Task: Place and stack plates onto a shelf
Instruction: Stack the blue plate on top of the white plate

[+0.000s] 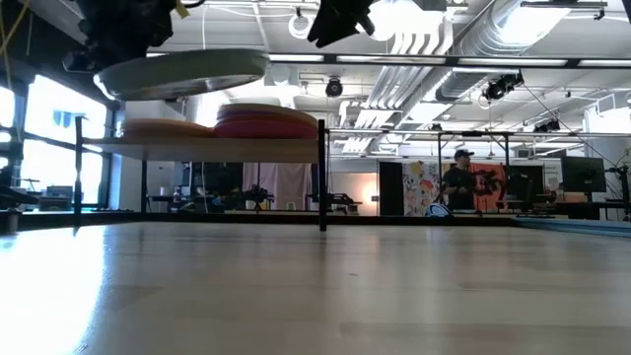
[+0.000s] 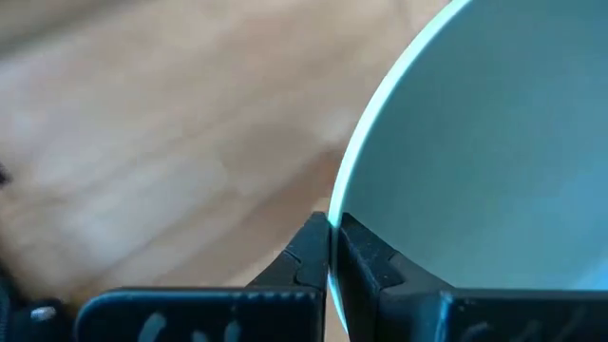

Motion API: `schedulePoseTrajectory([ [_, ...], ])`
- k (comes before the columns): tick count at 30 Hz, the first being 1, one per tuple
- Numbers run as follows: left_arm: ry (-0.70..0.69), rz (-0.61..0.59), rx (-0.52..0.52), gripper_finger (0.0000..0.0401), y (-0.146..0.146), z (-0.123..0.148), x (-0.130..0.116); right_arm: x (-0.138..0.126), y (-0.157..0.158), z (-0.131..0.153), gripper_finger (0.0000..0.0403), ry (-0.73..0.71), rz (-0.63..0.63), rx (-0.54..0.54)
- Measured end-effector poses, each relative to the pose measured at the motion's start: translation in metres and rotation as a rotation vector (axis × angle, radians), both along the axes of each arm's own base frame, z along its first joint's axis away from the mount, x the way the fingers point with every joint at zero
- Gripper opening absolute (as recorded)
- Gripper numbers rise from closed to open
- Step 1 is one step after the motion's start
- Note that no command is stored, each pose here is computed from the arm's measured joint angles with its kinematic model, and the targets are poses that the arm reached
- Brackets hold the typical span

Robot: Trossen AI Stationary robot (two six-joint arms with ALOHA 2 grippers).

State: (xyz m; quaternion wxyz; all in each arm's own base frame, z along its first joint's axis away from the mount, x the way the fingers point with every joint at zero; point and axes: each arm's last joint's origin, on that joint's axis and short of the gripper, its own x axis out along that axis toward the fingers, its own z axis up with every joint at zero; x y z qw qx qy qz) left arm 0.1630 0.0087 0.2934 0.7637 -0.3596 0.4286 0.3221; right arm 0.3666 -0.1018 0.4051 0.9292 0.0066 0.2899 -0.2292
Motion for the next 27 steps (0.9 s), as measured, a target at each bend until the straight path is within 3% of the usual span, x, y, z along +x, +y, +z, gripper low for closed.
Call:
schedulePoseTrajectory([
  [12,-0.162,0.387,0.177,0.0001,0.046,0.051,-0.028,-0.009,-0.028,0.0,0.0133,0.038,0.011,-0.052],
  [18,-0.178,0.567,0.346,0.0001,0.065,0.075,-0.042,-0.011,-0.039,-0.002,0.0133,0.032,0.055,-0.021],
  [27,-0.151,0.763,0.491,0.0001,0.086,0.1,-0.067,-0.014,-0.047,-0.011,0.0133,0.089,0.053,-0.013],
])
